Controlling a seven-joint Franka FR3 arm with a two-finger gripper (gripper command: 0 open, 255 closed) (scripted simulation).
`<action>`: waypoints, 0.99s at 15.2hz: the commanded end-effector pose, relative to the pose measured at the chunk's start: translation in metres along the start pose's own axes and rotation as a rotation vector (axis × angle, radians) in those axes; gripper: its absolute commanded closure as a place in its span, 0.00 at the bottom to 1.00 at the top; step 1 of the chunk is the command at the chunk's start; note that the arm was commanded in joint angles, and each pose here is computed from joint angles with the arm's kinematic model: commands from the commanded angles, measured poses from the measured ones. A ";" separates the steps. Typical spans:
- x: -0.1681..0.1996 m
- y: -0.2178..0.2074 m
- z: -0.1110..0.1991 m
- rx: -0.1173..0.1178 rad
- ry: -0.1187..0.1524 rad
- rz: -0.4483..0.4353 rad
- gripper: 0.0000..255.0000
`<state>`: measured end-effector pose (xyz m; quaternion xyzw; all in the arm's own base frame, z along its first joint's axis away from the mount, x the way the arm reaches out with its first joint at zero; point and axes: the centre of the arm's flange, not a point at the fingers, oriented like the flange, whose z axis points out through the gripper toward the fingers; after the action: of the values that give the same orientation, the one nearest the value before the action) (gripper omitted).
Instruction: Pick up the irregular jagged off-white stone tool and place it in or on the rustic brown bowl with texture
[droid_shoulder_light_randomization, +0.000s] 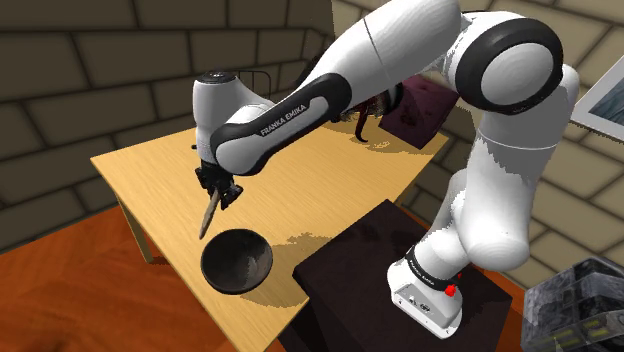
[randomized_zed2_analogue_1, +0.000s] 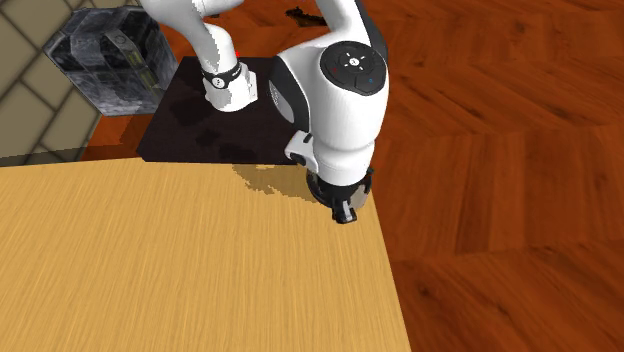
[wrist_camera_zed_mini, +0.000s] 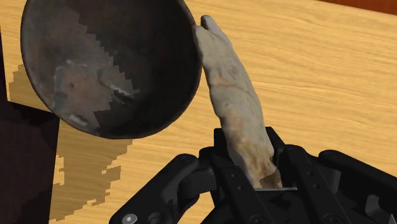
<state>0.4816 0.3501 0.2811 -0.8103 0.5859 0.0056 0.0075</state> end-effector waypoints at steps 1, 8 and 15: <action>-0.011 0.026 0.000 0.000 0.000 0.001 1.00; -0.046 0.112 -0.001 0.000 0.000 0.001 1.00; -0.051 0.127 0.030 0.000 0.000 0.001 1.00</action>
<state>0.3450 0.3595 0.2575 -0.8102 0.5861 0.0055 0.0073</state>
